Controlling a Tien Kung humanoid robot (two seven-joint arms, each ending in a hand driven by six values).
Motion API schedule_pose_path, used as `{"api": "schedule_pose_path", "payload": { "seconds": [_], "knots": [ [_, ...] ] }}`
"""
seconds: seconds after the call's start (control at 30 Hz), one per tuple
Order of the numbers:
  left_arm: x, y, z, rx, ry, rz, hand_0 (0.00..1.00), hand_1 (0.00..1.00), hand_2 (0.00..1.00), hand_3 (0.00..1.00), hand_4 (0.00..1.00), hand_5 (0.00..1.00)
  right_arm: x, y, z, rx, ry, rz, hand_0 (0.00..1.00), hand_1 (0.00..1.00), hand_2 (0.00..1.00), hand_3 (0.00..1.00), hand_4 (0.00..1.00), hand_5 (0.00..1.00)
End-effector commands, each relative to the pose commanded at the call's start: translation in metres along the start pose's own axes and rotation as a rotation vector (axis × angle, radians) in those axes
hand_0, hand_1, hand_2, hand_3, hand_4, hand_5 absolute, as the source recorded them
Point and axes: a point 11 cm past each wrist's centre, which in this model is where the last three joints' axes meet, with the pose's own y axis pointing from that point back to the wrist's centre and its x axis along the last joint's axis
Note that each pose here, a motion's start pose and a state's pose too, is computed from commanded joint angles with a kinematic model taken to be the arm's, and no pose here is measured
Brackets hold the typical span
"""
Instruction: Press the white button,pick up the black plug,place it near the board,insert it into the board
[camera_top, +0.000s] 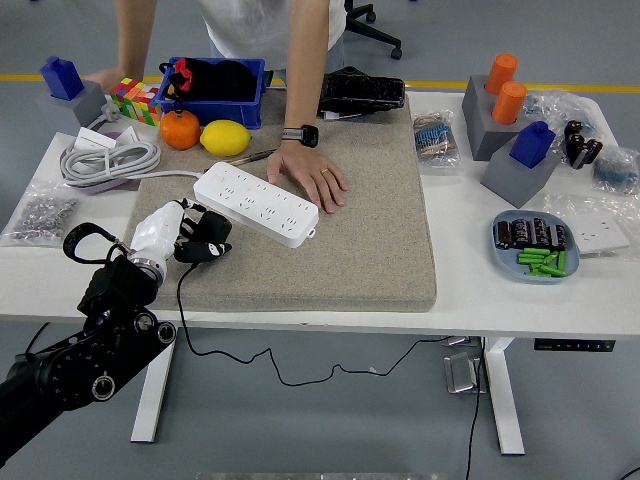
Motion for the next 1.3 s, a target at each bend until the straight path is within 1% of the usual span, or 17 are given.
{"api": "schedule_pose_path", "payload": {
  "seconds": [0.03, 0.2, 0.23, 0.4, 0.43, 0.6, 0.63, 0.8, 0.83, 1.0, 1.07, 1.3],
  "knots": [
    [0.0, 0.0, 0.001, -0.003, -0.002, 0.002, 0.317, 0.397, 0.448, 0.655, 0.8, 0.059, 0.0, 0.0, 0.0, 0.001, 0.0, 0.0, 0.626, 0.561, 0.562, 0.594, 0.679, 0.389],
    [-0.003, 0.0, 0.002, -0.004, -0.03, -0.005, 0.317, 0.397, 0.448, 0.655, 0.8, 0.059, 0.0, 0.0, 0.0, 0.003, -0.003, 0.001, 0.626, 0.561, 0.562, 0.594, 0.679, 0.389],
    [-0.003, 0.0, 0.002, -0.006, -0.035, -0.005, 0.266, 0.35, 0.428, 0.61, 0.769, 0.002, 0.0, 0.0, -0.001, 0.004, -0.004, 0.002, 0.625, 0.561, 0.562, 0.592, 0.679, 0.39],
    [-0.003, 0.0, 0.005, -0.031, -0.086, 0.014, 0.266, 0.35, 0.428, 0.61, 0.769, 0.002, 0.001, 0.0, 0.0, 0.007, -0.005, 0.006, 0.625, 0.561, 0.562, 0.592, 0.679, 0.39],
    [-0.003, 0.0, 0.006, -0.035, -0.092, 0.017, 0.274, 0.36, 0.432, 0.588, 0.731, 0.002, 0.001, 0.0, -0.001, 0.009, -0.006, 0.007, 0.623, 0.558, 0.561, 0.59, 0.678, 0.389],
    [-0.001, 0.0, 0.011, -0.065, -0.125, 0.036, 0.274, 0.36, 0.432, 0.588, 0.731, 0.002, 0.0, 0.0, -0.002, 0.022, -0.01, 0.012, 0.623, 0.558, 0.561, 0.59, 0.678, 0.389],
    [-0.001, 0.0, 0.012, -0.068, -0.128, 0.039, 0.261, 0.343, 0.398, 0.57, 0.647, 0.002, 0.001, 0.0, -0.002, 0.023, -0.01, 0.013, 0.623, 0.559, 0.557, 0.589, 0.678, 0.388],
    [0.0, 0.001, 0.015, -0.089, -0.136, 0.047, 0.261, 0.343, 0.398, 0.57, 0.647, 0.002, 0.001, 0.0, -0.002, 0.025, -0.01, 0.017, 0.623, 0.559, 0.557, 0.589, 0.678, 0.388],
    [0.0, 0.0, 0.015, -0.091, -0.138, 0.047, 0.266, 0.324, 0.374, 0.572, 0.557, 0.002, 0.002, 0.0, -0.002, 0.026, -0.01, 0.018, 0.623, 0.557, 0.555, 0.588, 0.677, 0.384],
    [0.003, 0.001, 0.02, -0.113, -0.128, 0.041, 0.266, 0.324, 0.374, 0.572, 0.557, 0.002, 0.001, 0.0, -0.003, 0.028, -0.014, 0.018, 0.623, 0.557, 0.555, 0.588, 0.677, 0.384],
    [0.004, 0.001, 0.023, -0.124, -0.123, 0.043, 0.256, 0.305, 0.355, 0.572, 0.541, 0.002, 0.001, 0.0, -0.003, 0.028, -0.017, 0.018, 0.622, 0.556, 0.555, 0.589, 0.678, 0.381],
    [0.017, -0.001, 0.037, -0.165, -0.1, 0.066, 0.252, 0.296, 0.35, 0.574, 0.552, 0.002, 0.002, 0.0, -0.003, 0.03, -0.017, 0.02, 0.621, 0.555, 0.555, 0.588, 0.678, 0.379]
  ]
}}
